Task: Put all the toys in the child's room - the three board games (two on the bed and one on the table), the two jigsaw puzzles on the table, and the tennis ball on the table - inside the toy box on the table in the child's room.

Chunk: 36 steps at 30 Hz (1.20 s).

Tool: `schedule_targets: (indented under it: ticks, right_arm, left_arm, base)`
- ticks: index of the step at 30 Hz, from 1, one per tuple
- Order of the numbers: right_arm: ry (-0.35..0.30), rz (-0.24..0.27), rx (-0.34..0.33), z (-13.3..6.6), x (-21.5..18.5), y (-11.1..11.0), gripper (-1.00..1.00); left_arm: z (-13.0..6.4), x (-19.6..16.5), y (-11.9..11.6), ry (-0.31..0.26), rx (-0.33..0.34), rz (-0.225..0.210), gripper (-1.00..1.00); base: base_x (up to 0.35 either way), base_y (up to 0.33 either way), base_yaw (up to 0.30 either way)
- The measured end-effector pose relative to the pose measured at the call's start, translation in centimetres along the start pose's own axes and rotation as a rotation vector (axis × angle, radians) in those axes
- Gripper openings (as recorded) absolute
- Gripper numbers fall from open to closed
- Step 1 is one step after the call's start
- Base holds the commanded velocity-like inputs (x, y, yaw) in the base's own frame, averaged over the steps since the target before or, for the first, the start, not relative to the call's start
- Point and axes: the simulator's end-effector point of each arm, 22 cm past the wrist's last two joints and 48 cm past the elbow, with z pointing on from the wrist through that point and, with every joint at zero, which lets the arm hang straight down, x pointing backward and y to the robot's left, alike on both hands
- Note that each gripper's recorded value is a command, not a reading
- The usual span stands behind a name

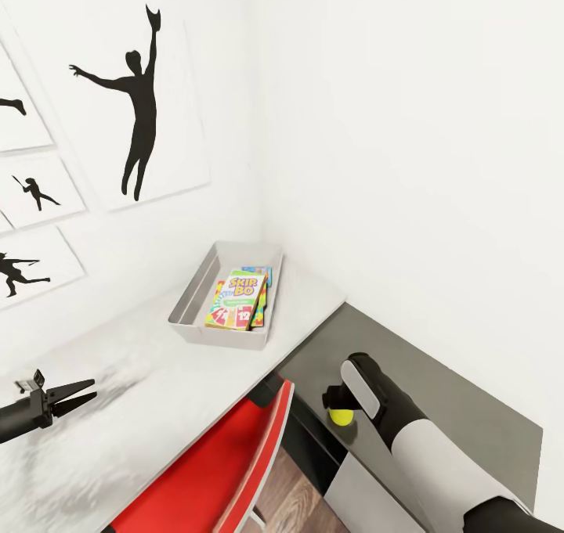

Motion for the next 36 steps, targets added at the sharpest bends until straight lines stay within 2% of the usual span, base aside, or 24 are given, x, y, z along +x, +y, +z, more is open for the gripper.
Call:
schedule_targets:
  ticks: [36]
  right_arm:
    - [0.031, 0.024, -0.011, 1.2, 0.7, -0.2, 1.00]
  left_arm:
    - [0.2, 0.5, 1.1, 0.011, -0.014, -0.019, 1.00]
  base:
    - [0.000, 0.000, 0.000]
